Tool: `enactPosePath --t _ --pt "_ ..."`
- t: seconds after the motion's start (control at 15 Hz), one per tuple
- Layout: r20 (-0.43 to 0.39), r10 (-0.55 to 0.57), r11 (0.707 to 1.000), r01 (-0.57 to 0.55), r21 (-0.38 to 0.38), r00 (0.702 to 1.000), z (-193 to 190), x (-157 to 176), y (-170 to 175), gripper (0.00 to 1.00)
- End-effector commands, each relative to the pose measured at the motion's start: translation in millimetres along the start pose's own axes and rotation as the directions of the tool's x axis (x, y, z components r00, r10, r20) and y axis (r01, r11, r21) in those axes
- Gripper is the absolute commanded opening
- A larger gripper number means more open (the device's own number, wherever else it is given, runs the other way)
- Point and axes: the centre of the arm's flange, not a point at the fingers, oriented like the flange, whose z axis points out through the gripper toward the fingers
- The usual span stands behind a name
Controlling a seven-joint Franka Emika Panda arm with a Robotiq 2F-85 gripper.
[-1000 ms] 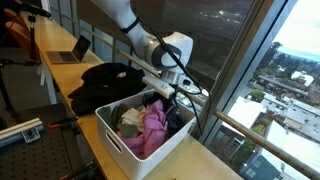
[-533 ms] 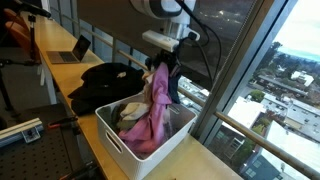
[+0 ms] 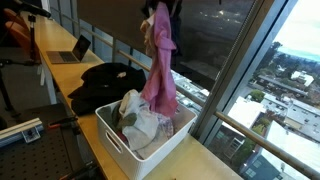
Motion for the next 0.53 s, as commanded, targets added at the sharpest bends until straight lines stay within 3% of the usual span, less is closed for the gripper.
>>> enactPosePath --t 0.0,0.27,0.47 --pt "-0.081 -0.055 0.998 0.055 0.001 0.995 -86 33 -40 0.0" --pt "-0.143 -0.1 0.994 0.104 0.021 0.985 -156 51 -90 0.0" --pt "-0.131 -0.121 0.99 0.129 0.056 0.984 -141 46 -119 0.0"
